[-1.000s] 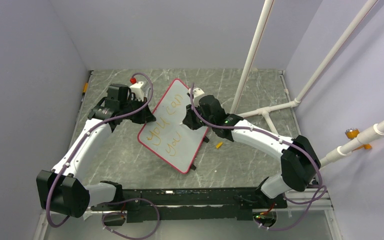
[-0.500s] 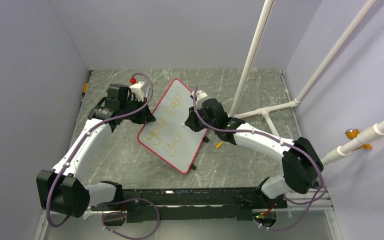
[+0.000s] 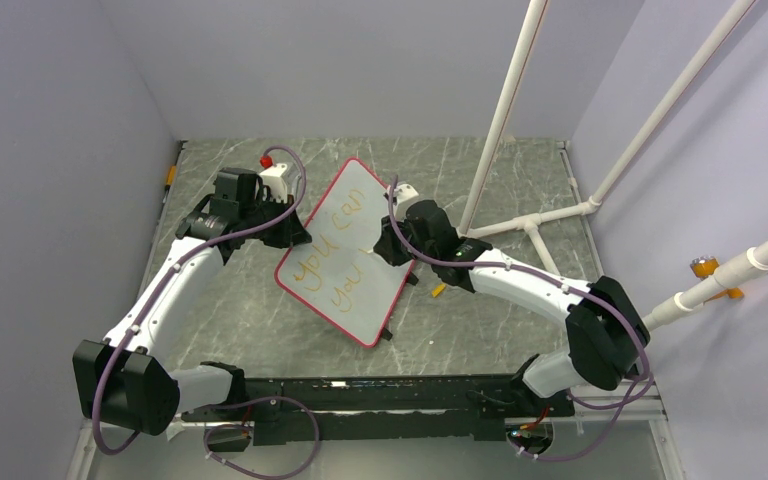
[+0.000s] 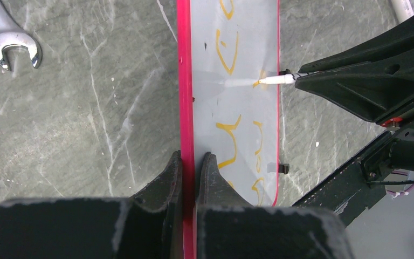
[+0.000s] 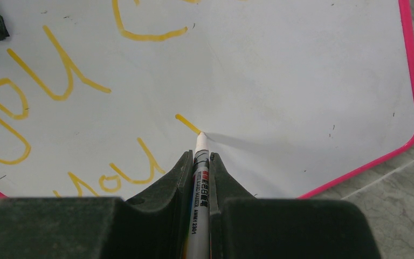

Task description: Write a sentence on the whiteboard

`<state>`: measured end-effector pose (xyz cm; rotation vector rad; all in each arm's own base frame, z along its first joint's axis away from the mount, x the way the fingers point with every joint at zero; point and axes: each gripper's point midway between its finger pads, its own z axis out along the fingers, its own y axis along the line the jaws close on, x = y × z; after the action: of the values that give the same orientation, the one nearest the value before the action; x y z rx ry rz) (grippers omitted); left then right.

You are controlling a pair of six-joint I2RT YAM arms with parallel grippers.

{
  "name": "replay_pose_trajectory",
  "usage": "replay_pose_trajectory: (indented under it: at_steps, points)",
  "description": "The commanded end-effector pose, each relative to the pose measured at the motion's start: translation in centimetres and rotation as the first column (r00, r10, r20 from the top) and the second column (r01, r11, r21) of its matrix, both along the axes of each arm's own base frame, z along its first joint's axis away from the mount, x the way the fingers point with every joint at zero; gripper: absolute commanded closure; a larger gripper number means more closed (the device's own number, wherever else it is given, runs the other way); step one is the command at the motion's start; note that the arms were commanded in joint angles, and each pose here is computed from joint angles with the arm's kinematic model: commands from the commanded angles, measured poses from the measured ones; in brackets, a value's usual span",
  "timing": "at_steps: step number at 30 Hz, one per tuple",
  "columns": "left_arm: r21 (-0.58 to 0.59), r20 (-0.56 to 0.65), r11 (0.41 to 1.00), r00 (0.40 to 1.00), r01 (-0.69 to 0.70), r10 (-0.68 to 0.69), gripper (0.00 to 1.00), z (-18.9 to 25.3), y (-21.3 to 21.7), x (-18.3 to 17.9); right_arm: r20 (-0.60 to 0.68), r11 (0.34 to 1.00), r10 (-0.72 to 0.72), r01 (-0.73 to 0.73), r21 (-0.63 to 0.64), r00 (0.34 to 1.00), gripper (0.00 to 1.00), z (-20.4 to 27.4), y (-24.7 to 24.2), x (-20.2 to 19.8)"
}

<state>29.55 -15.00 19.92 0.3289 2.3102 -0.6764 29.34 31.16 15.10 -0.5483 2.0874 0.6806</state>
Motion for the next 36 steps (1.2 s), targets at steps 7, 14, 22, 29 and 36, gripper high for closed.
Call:
replay_pose_trajectory:
  at_steps: [7, 14, 22, 29, 36]
  points:
    - [0.141, 0.112, 0.989, 0.993, -0.05, 0.035, 1.0, 0.0, 2.4, 1.9, 0.018, 1.0, -0.002, 0.003, -0.011, 1.0, 1.0, 1.6, 1.1, 1.4]
    - [0.141, 0.111, 0.989, 0.993, -0.049, 0.034, 1.0, 0.0, 2.4, 1.9, 0.032, 1.0, 0.001, -0.002, 0.001, 0.999, 1.0, 2.7, 1.9, 2.2]
    - [0.142, 0.109, 0.989, 0.994, -0.048, 0.032, 1.0, -0.1, 2.4, 1.9, 0.038, 1.0, -0.003, 0.003, 0.006, 0.999, 1.0, 3.1, 2.1, 2.5]
    - [0.142, 0.112, 0.989, 0.993, -0.048, 0.033, 1.0, 0.0, 2.4, 1.9, 0.02, 1.0, -0.009, 0.009, -0.012, 1.0, 1.0, 1.8, 1.3, 1.8]
    - [0.141, 0.11, 0.989, 0.993, -0.046, 0.031, 1.0, -0.1, 2.3, 1.9, 0.002, 0.999, -0.025, 0.025, -0.043, 1.0, 1.0, 0.0, 0.0, 1.0]
